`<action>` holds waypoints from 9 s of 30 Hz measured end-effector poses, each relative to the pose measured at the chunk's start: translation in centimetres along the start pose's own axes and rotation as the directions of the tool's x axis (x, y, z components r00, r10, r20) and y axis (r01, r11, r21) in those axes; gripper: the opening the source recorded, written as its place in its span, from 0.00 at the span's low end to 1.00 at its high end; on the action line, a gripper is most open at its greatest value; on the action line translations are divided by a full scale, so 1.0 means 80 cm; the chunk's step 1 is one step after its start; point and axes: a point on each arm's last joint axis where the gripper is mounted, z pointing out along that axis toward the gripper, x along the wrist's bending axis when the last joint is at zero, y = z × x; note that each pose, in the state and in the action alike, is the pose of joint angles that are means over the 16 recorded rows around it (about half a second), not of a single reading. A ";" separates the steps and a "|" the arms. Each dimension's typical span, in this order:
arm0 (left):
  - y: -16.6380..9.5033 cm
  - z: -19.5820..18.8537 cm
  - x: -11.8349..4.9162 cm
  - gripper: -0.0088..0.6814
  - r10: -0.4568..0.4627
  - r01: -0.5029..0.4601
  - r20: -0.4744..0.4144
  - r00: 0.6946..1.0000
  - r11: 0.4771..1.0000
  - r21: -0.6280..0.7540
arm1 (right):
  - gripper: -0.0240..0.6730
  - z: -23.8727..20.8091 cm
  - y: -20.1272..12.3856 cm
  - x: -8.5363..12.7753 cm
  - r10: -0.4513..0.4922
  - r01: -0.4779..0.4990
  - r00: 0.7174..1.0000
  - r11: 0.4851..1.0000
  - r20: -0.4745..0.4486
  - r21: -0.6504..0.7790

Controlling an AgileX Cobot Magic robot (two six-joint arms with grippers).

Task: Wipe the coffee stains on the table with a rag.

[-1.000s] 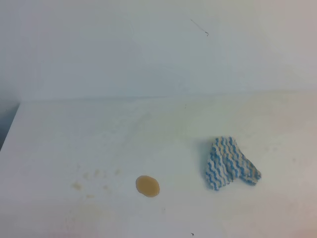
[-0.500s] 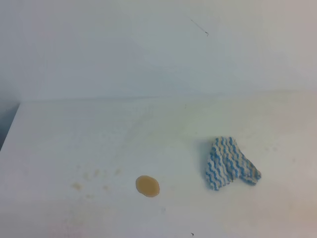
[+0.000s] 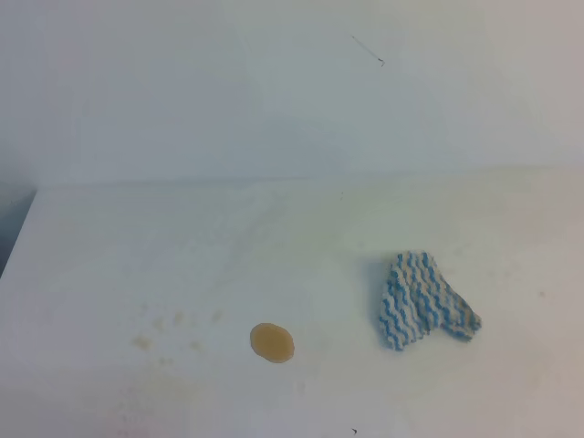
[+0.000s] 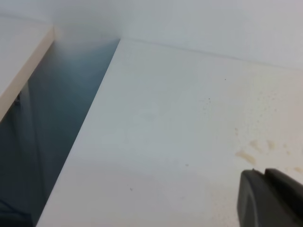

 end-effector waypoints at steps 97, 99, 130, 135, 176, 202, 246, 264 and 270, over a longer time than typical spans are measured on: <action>0.001 0.000 0.000 0.01 0.000 0.000 0.001 1.000 1.000 -0.005 | 0.46 0.363 -0.168 0.217 0.342 0.528 0.760 0.173 -0.553 0.832; 0.001 0.000 0.000 0.01 0.000 0.000 0.001 1.000 1.000 -0.005 | 0.51 0.361 -0.183 0.221 0.345 0.538 0.764 0.127 -0.545 0.833; 0.001 0.000 0.000 0.01 0.001 0.000 0.002 1.000 1.000 -0.013 | 0.05 0.356 -0.244 0.256 0.436 0.493 0.797 -0.071 -0.418 0.867; 0.002 0.000 0.000 0.01 0.001 -0.001 0.002 1.000 1.000 -0.015 | 0.05 0.351 -0.228 0.293 0.486 0.498 0.764 -0.028 -0.423 0.867; 0.002 0.000 0.000 0.01 0.001 -0.001 0.003 1.000 1.000 -0.016 | 0.05 0.297 -0.175 0.458 0.654 0.445 0.590 0.226 -0.473 0.866; 0.001 0.000 0.000 0.01 0.000 0.000 0.002 1.000 1.000 -0.013 | 0.05 0.314 -0.227 0.396 0.420 0.633 0.699 0.014 -0.579 0.774; -0.014 0.005 0.004 0.01 -0.002 0.002 -0.007 1.000 1.000 0.023 | 0.43 0.350 -0.059 0.227 0.195 0.640 0.662 0.355 -0.724 0.681; -0.015 0.005 0.004 0.01 -0.002 0.002 -0.008 1.000 1.000 0.025 | 0.09 0.278 0.061 0.134 0.091 0.400 0.826 0.601 -0.557 0.692; -0.016 0.005 0.005 0.01 -0.002 0.002 -0.009 1.000 1.000 0.028 | 0.04 0.225 0.075 0.108 0.126 0.276 0.872 0.669 -0.472 0.690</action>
